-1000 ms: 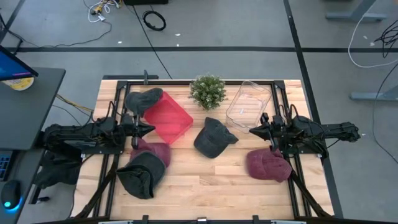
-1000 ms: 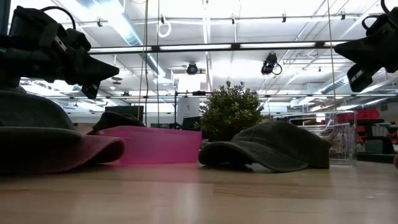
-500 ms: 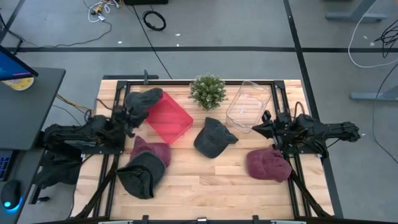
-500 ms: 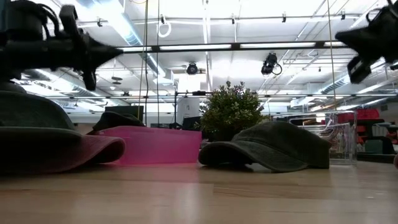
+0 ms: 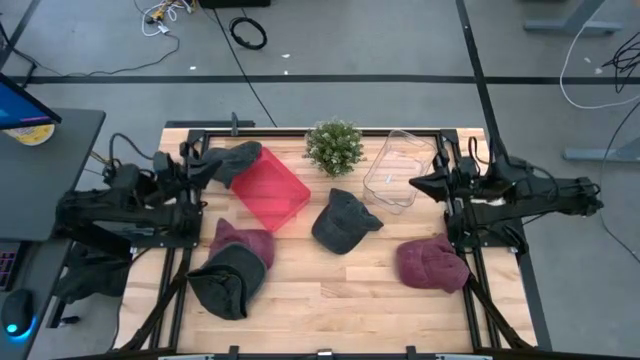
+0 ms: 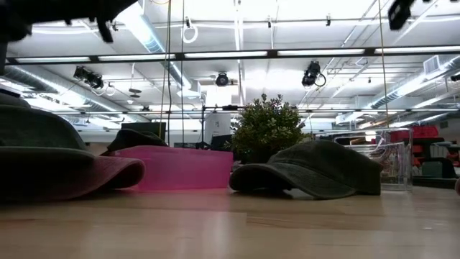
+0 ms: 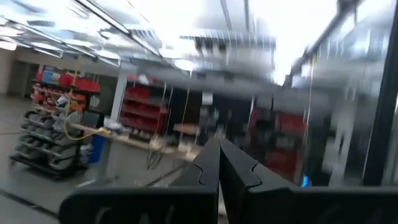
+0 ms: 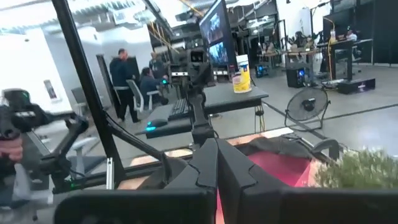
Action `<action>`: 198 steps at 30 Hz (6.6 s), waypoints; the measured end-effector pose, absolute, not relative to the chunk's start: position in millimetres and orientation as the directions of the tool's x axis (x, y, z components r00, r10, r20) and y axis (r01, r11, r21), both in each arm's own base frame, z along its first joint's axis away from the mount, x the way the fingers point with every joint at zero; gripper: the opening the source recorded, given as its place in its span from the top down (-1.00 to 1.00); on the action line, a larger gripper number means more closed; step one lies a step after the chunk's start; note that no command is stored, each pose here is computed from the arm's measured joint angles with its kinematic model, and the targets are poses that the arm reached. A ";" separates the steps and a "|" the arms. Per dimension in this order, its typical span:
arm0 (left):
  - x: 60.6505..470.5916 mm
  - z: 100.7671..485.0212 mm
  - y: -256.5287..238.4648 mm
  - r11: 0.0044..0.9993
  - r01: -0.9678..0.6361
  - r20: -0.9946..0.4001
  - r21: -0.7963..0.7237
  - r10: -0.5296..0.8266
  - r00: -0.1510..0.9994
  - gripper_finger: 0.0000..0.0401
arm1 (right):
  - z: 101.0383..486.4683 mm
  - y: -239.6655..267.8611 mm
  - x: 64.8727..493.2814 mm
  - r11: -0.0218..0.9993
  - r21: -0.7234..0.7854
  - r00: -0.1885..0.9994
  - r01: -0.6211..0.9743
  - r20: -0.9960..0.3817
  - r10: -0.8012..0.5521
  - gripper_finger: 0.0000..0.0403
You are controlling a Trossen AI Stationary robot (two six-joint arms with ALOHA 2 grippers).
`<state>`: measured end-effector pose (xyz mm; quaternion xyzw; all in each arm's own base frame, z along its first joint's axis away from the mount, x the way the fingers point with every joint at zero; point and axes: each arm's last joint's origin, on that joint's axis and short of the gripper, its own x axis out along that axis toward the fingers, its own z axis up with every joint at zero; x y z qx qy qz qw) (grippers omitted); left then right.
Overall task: Pick & Place hat
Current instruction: Put the right red cap into the red bin
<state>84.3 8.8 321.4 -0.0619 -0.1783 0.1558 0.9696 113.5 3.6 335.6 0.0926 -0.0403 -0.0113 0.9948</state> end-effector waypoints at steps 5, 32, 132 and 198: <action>102.1 362.4 8.7 0.945 -0.321 0.075 -0.069 0.326 0.943 0.98 | 376.3 3.7 119.9 0.957 0.287 0.999 0.039 -0.023 -0.034 0.98; 132.7 435.3 9.6 0.929 -0.371 -0.212 0.022 0.367 0.906 0.53 | 354.8 25.4 121.9 0.934 0.336 0.288 0.123 -0.912 0.291 -0.43; 168.9 443.4 2.6 0.928 -0.096 -0.101 0.359 0.141 0.985 0.70 | 419.0 33.5 199.0 0.678 0.445 0.806 -0.585 0.225 0.548 1.00; 230.0 433.7 10.0 0.769 0.037 -0.054 0.638 -0.004 0.999 -0.32 | 376.9 -58.5 338.8 0.368 0.818 0.664 -0.442 0.023 0.747 1.00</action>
